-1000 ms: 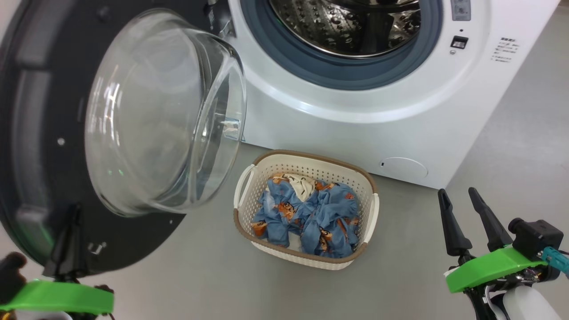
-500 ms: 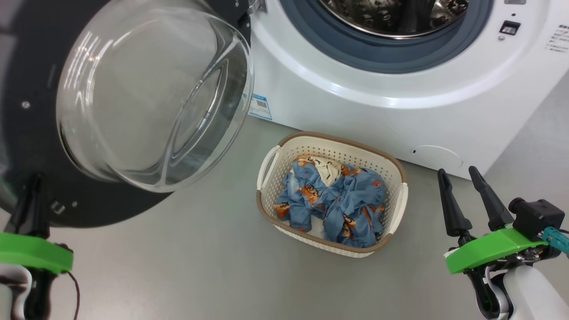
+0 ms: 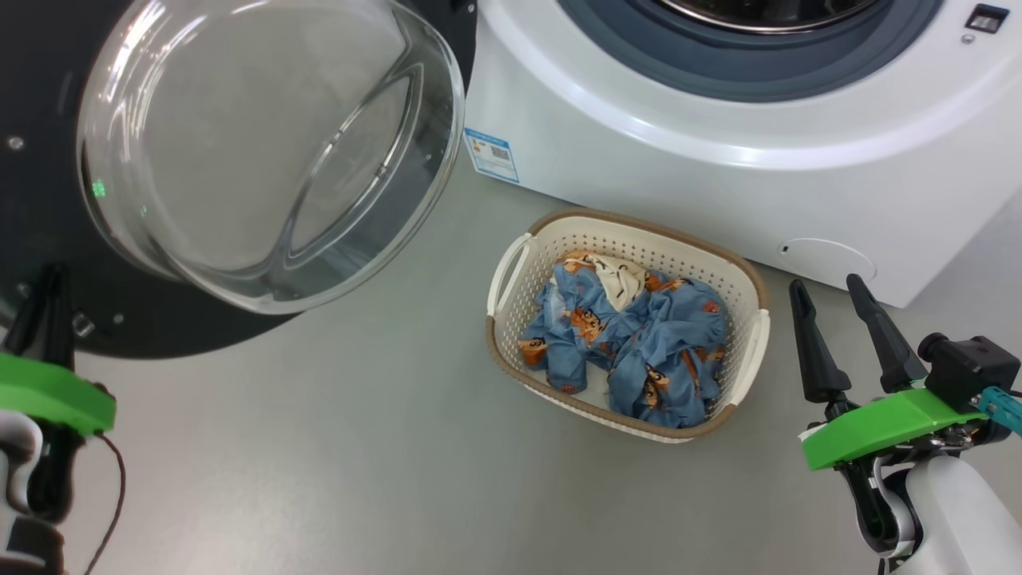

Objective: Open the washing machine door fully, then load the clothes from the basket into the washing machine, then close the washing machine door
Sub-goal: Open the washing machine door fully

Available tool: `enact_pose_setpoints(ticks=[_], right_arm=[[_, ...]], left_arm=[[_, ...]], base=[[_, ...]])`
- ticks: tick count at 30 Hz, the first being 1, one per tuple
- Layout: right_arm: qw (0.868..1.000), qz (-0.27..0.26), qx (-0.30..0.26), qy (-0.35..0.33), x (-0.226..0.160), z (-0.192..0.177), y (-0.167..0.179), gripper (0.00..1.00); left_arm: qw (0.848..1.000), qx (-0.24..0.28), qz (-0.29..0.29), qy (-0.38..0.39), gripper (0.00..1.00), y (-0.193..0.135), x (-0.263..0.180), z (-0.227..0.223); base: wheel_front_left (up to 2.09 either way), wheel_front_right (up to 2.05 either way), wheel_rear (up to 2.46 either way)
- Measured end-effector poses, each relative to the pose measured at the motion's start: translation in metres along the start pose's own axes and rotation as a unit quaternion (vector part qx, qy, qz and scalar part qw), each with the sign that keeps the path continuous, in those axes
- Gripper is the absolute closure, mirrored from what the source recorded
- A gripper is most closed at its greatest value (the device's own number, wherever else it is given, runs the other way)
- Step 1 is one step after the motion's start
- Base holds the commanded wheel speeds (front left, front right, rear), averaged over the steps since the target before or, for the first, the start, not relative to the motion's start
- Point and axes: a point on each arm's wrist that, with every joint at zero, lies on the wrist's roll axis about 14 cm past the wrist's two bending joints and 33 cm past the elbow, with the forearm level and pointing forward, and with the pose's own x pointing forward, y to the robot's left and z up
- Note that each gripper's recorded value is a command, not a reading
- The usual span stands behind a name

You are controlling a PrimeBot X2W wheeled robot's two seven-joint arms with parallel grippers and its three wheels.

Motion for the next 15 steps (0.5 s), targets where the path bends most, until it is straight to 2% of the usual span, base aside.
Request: enact_pose_setpoints(ticks=[15], right_arm=[[1.0, 0.006, 0.008, 0.007, 0.007, -0.008, 0.004, 0.0]], left_arm=[[0.999, 0.033, 0.015, 0.001, 1.0, 0.007, 0.025, 0.019]], base=[[0.0, 0.0, 0.0]])
